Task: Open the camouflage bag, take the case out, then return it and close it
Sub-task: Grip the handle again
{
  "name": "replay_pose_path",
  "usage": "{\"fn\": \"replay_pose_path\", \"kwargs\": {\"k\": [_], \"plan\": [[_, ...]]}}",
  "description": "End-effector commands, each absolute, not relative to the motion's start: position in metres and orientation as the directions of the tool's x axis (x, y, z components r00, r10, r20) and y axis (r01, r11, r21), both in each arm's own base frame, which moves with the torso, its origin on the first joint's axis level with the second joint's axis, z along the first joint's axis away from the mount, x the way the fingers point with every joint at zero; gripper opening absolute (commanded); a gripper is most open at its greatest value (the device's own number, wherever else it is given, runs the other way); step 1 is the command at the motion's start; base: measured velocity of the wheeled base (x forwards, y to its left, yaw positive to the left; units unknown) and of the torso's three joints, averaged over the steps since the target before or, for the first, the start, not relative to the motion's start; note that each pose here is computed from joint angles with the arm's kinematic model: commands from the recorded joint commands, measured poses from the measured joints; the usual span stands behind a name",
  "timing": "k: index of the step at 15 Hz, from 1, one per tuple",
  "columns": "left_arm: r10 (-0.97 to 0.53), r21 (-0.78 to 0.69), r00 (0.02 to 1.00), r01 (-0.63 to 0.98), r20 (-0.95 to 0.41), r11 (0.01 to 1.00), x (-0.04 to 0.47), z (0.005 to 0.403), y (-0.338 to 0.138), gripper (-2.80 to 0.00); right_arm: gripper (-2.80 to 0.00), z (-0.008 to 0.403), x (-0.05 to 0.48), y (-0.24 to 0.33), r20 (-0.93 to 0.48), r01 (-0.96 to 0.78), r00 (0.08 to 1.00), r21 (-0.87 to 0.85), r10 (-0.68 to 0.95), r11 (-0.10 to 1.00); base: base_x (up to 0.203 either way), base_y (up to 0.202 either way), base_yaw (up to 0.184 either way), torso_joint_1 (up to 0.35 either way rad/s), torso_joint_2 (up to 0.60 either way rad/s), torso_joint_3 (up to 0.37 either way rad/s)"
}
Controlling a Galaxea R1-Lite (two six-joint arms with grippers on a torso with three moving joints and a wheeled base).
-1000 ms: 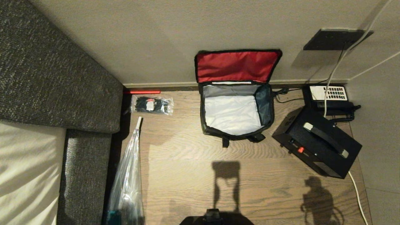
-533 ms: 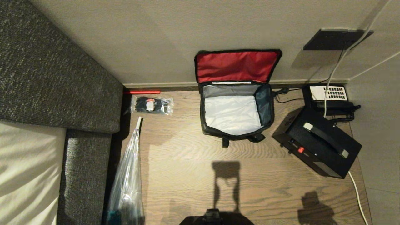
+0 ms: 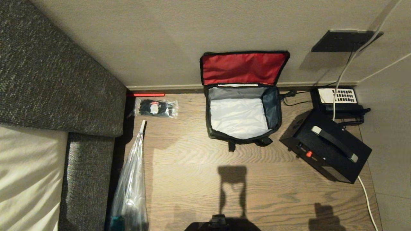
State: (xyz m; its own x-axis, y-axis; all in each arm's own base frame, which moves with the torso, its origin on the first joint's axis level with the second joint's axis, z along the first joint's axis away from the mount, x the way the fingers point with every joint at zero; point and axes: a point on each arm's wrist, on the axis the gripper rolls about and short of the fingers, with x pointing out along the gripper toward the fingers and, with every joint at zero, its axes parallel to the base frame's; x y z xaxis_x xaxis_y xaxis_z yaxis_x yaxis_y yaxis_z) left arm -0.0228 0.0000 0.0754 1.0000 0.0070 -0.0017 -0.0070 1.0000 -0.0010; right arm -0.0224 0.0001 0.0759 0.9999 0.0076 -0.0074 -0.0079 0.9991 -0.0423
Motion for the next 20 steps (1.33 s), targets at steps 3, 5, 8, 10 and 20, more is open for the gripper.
{"fn": "replay_pose_path", "kwargs": {"k": [3,5,8,10,20], "plan": [[0.008,-0.002,1.0,-0.008,0.0,1.0,-0.0228,0.075,0.0,-2.8,-2.8,0.0753,-0.023,0.0001,0.002,-0.006,1.0,-0.043,0.006,0.999,0.0,0.0,0.0,0.0,0.0,0.0],[0.009,-0.002,1.0,-0.009,-0.002,1.0,-0.0228,0.0749,-0.0001,-2.8,-2.8,0.0757,-0.0231,0.0001,0.003,-0.008,1.0,-0.043,0.008,0.999,0.0,0.0,0.0,0.0,0.0,0.0],[0.008,-0.002,1.0,-0.008,-0.002,1.0,-0.0227,0.0746,0.0,-2.8,-2.8,0.0757,-0.0231,0.0001,0.003,-0.008,1.0,-0.043,0.008,0.999,0.0,0.0,0.0,0.0,0.0,0.0],[0.009,-0.002,1.0,-0.009,-0.003,1.0,-0.0227,0.0744,-0.0001,-2.8,-2.8,0.0757,-0.0231,0.0001,0.003,-0.008,1.0,-0.043,0.008,0.999,0.0,0.0,0.0,0.0,0.0,0.0],[0.008,-0.002,1.0,-0.008,-0.002,1.0,-0.0227,0.0746,0.0,-2.8,-2.8,0.0756,-0.0231,0.0001,0.003,-0.008,1.0,-0.043,0.008,0.999,0.0,0.0,0.0,0.0,0.0,0.0]]}}
